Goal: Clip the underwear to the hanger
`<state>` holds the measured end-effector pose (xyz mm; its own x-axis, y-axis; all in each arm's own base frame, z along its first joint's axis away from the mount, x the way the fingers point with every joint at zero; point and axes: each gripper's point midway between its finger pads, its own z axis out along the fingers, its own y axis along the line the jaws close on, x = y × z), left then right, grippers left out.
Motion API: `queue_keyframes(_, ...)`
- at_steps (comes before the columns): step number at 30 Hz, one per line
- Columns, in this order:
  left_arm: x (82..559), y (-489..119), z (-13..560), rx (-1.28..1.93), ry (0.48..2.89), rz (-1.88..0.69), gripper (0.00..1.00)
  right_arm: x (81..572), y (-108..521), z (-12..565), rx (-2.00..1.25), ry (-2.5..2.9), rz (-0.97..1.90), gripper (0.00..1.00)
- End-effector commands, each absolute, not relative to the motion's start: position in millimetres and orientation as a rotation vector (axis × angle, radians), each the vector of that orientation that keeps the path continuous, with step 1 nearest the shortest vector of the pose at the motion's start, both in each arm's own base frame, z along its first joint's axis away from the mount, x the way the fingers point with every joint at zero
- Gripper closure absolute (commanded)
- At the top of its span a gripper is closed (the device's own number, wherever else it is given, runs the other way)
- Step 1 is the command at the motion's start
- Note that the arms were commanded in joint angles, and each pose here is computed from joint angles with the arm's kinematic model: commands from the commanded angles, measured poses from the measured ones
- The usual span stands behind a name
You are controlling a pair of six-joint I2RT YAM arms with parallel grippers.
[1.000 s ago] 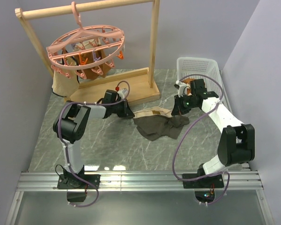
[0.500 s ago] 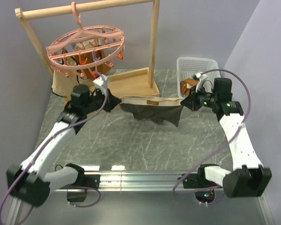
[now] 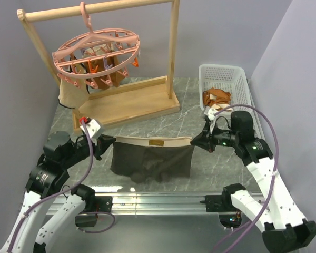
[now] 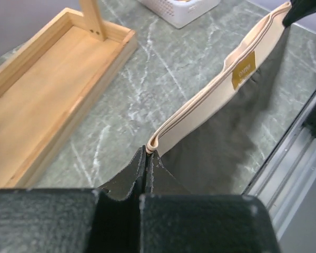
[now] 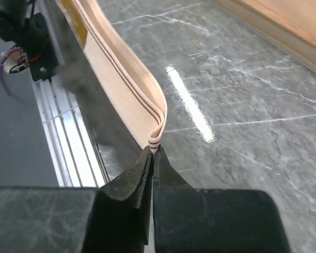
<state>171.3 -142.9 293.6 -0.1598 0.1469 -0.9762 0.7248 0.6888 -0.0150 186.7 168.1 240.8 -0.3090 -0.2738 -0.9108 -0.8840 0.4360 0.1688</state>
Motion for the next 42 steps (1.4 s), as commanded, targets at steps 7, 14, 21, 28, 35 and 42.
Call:
queue_keyframes(7, 243.6, -141.7, 200.8, 0.729, 2.131, -0.430, 1.00, 312.2, 192.1, 165.8, -0.752, 2.162, 0.760, 1.00)
queue_keyframes(14, 310.2, -139.0, 113.1, 0.716, 2.378, -0.333, 1.00, 381.5, 199.0, 77.2, -0.636, 2.395, 0.704, 1.00)
queue_keyframes(21, 375.9, -143.3, 94.3, 0.562, 2.370, -0.387, 1.00, 420.8, 200.2, 78.3, -0.554, 2.414, 0.676, 1.00)
queue_keyframes(28, 377.4, -151.3, 83.2, 0.613, 2.348, -0.469, 0.68, 432.5, 203.2, 84.8, -0.514, 2.424, 0.693, 0.57)
queue_keyframes(35, 319.6, -137.6, 132.1, 0.834, 2.190, -0.539, 0.31, 416.4, 196.0, 176.3, -0.516, 2.182, 0.725, 0.44)
queue_keyframes(42, 256.2, -94.2, 189.8, 0.853, 1.996, -0.322, 0.04, 385.1, 199.9, 280.8, -0.579, 1.799, 0.689, 0.30)
